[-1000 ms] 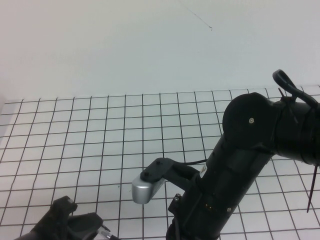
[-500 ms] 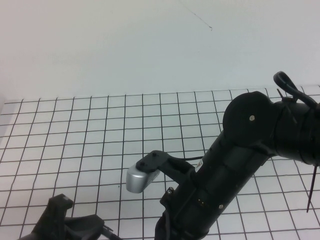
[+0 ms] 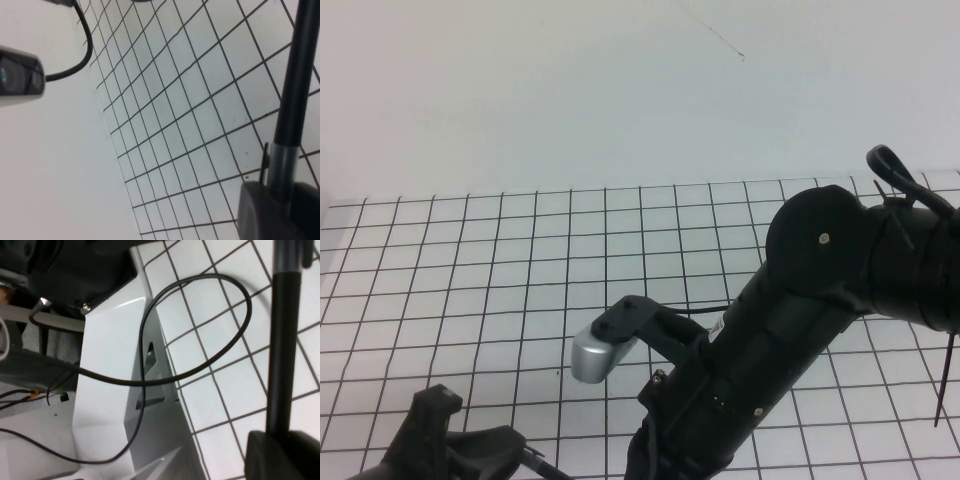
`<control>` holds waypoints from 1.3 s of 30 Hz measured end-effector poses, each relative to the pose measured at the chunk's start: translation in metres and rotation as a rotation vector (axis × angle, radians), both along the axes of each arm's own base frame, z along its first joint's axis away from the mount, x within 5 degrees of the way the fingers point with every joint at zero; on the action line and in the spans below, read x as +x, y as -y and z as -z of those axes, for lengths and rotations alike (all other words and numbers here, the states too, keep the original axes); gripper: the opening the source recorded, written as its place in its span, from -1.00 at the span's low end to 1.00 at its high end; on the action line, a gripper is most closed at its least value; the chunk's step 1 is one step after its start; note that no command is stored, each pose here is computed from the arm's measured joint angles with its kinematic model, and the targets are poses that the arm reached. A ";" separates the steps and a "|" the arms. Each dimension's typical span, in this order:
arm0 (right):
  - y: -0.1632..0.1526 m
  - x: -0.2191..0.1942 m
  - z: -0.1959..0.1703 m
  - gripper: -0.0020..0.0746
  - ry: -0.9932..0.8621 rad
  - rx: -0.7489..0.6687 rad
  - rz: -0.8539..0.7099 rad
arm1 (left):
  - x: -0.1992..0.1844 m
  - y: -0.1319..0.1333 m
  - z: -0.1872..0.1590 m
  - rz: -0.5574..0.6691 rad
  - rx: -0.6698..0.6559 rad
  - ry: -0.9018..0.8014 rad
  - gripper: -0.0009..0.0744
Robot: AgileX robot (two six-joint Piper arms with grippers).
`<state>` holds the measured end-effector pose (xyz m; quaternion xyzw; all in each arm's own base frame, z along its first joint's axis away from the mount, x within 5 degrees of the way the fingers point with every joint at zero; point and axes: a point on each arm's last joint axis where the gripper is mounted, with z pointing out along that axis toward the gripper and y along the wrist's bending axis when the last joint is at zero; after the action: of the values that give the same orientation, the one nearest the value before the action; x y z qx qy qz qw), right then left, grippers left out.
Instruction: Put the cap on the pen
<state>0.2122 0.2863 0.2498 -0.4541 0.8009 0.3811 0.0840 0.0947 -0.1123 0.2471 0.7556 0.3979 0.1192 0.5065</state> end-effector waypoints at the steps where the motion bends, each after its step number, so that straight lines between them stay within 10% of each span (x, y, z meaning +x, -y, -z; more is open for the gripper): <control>1: 0.000 0.000 0.000 -0.95 0.000 0.000 -0.003 | 0.000 0.000 0.000 -0.001 -0.001 -0.002 -0.98; 16: 0.025 0.022 0.007 -0.95 0.074 -0.110 0.035 | -0.001 -0.003 0.001 -0.118 -0.109 -0.159 -0.30; 22: 0.065 0.067 0.008 -0.95 0.092 -0.127 0.274 | -0.005 -0.009 -0.007 -0.123 -0.158 -0.130 -0.39; 26: 0.097 0.095 0.020 -0.95 0.042 -0.183 0.510 | -0.008 -0.013 -0.012 -0.183 -0.279 -0.209 -0.97; 34: 0.111 0.117 0.064 -0.93 -0.102 -0.272 0.659 | -0.011 -0.014 -0.020 -0.269 -0.515 -0.370 -0.98; 39: 0.110 0.124 0.081 -0.50 -0.149 -0.286 0.749 | -0.013 -0.017 -0.024 -0.298 -0.608 -0.431 -0.98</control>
<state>0.3364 0.1759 0.1683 -0.1091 0.9597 0.2407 0.0951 0.0817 -0.0952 0.2711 0.5129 0.6173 -0.0931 0.5892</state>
